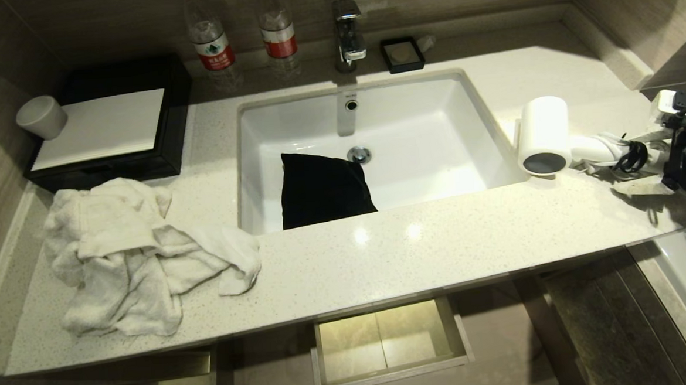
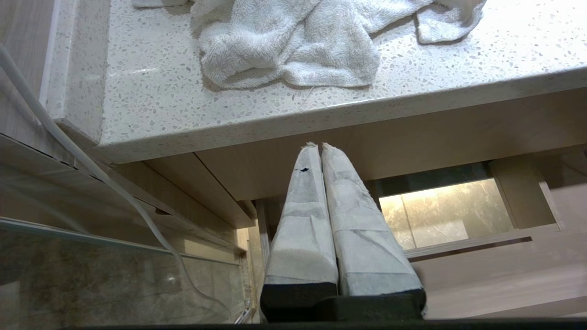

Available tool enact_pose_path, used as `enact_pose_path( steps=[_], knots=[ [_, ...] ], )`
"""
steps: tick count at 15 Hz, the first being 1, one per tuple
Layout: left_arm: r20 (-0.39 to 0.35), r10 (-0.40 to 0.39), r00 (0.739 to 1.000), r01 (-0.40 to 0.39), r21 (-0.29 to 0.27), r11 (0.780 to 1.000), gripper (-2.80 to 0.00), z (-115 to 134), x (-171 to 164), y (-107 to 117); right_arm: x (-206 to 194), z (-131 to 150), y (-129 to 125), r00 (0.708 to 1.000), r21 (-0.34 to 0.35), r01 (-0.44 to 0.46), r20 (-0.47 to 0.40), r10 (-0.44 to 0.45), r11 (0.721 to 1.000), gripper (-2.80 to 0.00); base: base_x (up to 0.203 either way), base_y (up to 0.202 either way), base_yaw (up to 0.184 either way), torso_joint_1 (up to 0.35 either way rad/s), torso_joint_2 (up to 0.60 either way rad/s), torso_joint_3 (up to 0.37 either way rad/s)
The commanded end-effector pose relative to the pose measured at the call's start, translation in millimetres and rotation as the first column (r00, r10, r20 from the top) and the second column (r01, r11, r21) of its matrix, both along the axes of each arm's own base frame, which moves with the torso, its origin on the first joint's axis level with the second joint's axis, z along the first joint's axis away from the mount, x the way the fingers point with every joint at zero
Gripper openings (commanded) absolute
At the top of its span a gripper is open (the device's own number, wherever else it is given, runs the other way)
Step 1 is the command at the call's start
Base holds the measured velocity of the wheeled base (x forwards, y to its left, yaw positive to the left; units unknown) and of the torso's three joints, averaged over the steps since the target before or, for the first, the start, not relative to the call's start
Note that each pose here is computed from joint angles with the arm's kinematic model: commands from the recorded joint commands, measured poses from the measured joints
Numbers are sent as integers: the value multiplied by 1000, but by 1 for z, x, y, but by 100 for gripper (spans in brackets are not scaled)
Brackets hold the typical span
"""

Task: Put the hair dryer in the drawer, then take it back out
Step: Pick up the hairdryer

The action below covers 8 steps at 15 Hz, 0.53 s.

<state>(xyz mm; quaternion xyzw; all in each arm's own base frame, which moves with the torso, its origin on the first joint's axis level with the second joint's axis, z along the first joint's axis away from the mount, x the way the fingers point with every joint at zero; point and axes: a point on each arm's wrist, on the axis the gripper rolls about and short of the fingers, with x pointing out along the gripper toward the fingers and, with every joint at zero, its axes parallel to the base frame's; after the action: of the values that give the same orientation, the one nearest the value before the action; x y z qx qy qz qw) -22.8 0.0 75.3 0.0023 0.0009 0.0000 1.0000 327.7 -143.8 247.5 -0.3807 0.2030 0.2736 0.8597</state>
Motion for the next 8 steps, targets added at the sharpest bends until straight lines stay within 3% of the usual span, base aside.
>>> enact_pose_path(
  steps=[1, 8],
  knots=[
    [-1, 0, 1000, 0, 0, 1000, -280, 0, 0, 0, 1, -2, 0, 1000, 3, -9, -2, 9, 1000, -280, 0, 0, 0, 0, 0, 0],
    [-1, 0, 1000, 0, 0, 1000, -280, 0, 0, 0, -11, 9, 5, 1000, 10, 13, 1, -13, 1000, -280, 0, 0, 0, 0, 0, 0]
  ],
)
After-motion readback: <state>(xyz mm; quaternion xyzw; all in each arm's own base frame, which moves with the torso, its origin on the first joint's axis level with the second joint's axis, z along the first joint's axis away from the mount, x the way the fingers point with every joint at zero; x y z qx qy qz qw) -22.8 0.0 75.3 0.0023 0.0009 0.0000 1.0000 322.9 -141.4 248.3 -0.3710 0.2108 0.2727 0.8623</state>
